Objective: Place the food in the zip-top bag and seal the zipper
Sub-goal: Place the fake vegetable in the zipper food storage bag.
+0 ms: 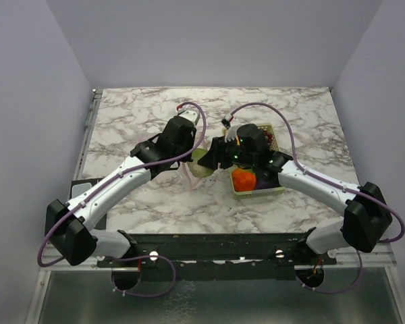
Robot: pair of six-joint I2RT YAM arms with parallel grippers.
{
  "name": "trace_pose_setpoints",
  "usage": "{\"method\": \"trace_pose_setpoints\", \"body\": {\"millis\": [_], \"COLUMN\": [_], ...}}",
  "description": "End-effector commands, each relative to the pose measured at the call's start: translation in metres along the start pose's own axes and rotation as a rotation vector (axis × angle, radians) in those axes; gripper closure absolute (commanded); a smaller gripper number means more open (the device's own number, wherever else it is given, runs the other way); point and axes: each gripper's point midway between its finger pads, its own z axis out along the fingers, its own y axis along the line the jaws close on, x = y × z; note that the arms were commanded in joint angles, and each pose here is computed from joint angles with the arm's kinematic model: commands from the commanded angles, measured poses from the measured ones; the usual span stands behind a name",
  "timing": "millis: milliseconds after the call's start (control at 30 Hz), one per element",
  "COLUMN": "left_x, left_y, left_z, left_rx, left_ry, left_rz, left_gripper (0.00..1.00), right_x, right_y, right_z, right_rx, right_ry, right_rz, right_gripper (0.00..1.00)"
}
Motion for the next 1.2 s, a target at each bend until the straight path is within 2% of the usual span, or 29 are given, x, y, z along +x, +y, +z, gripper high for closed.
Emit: {"method": "trace_pose_setpoints", "body": {"millis": [0,567,700,967,1167], "left_x": [-0.008,-0.017,-0.017,-0.021,-0.025], "left_y": [-0.012,-0.028,-0.030,-0.024,-0.014], "left_z": [-0.009,-0.019,-0.019,-0.019,-0.018], "left_rx": [0.095,0.241,0.265,0.257,0.235], "left_ry": [-0.031,-0.062,-0.058,-0.074,-0.086], "left_rz": [-0.022,-0.048,-0.057,-0.081,-0.119], "left_gripper": [1.00,1.00,1.00,1.00,1.00], "right_x": [-0.007,-0.035,-0.041,-0.048,-0.046], "right_y": [-0.004,-0.008,-0.011,-0.004,-0.003], "right_z": [0.009,0.031,0.033,0.027,0.010], "right_rx": [0.021,0.139,0.198,0.200,0.209], "right_ry": [-0.056,-0.155,-0.186,-0.192,-0.179], "right_rz": [0.017,0.150,0.175,0.143,0.111], "right_gripper": [0.55,0.54,0.47,0.22,0.17]}}
